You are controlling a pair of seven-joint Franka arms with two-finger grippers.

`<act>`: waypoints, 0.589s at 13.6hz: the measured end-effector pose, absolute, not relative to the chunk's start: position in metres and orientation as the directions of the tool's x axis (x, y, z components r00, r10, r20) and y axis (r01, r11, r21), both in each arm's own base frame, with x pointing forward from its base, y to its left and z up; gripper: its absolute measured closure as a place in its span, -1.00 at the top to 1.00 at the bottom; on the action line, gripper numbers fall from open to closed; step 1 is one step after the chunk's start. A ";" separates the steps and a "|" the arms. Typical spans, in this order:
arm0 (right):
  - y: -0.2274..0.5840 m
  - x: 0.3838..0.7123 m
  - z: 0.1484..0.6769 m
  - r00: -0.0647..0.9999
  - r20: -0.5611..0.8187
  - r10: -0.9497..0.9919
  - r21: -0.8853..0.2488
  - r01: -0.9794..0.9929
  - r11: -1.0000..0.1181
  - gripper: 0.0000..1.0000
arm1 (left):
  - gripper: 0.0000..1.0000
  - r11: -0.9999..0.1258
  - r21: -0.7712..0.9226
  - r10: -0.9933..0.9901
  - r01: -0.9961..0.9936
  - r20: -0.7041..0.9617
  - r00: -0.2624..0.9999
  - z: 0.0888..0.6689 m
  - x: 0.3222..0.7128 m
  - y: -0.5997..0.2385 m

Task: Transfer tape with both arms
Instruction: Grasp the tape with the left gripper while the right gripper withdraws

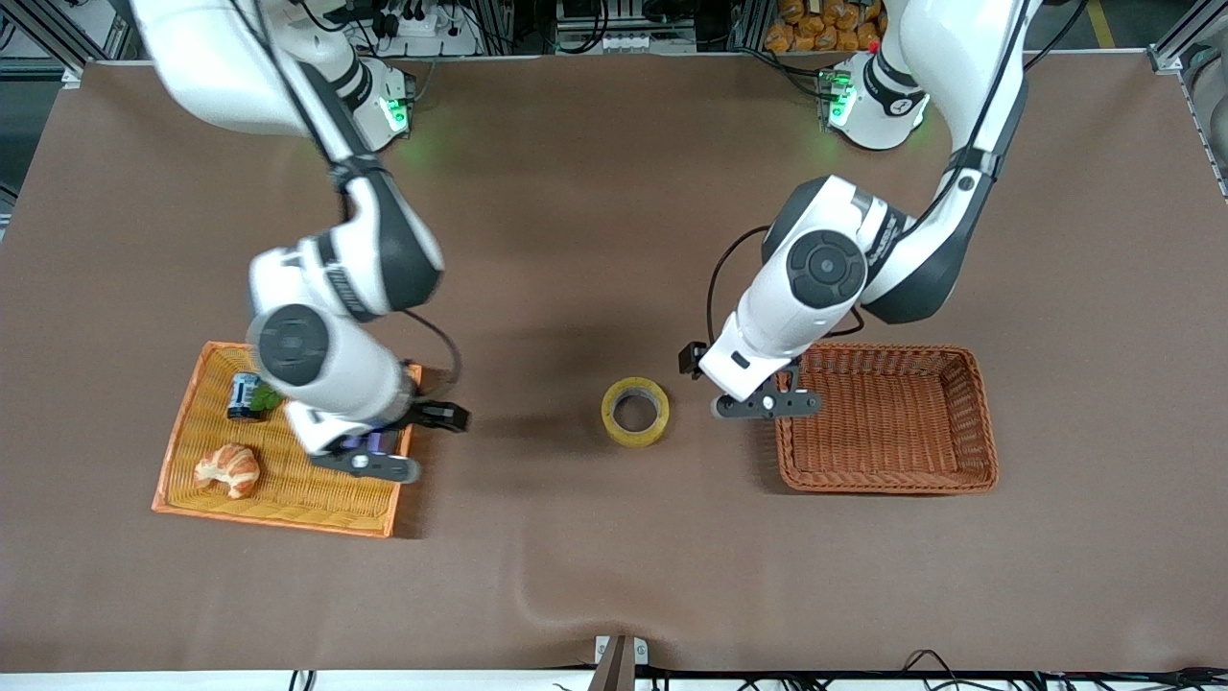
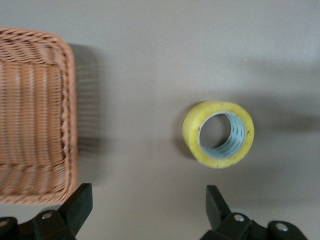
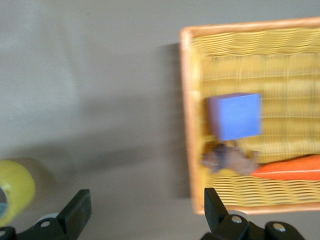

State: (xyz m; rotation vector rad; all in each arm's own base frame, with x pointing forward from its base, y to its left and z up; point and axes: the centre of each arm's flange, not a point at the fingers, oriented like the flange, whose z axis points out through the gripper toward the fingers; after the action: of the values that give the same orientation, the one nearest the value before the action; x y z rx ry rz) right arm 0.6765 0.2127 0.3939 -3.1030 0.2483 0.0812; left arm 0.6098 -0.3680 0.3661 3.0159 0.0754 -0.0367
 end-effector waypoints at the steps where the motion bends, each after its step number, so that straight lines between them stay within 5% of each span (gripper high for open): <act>1: 0.183 0.675 0.407 0.987 -0.062 -0.146 -0.035 -0.149 -0.988 1.00 | 1.00 -0.989 0.138 0.047 0.049 -0.017 0.999 0.351 0.612 -0.377; 8: 0.045 0.630 0.496 0.999 -0.038 -0.029 -0.061 -0.031 -0.998 1.00 | 1.00 -0.971 0.232 0.068 0.051 0.067 0.995 0.263 0.606 -0.442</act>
State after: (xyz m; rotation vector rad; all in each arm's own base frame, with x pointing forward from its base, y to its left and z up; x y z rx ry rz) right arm 0.6299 0.0448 0.4963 -3.0790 0.0461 0.0566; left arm 0.6061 -0.4425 0.2631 2.9057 0.0880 0.1098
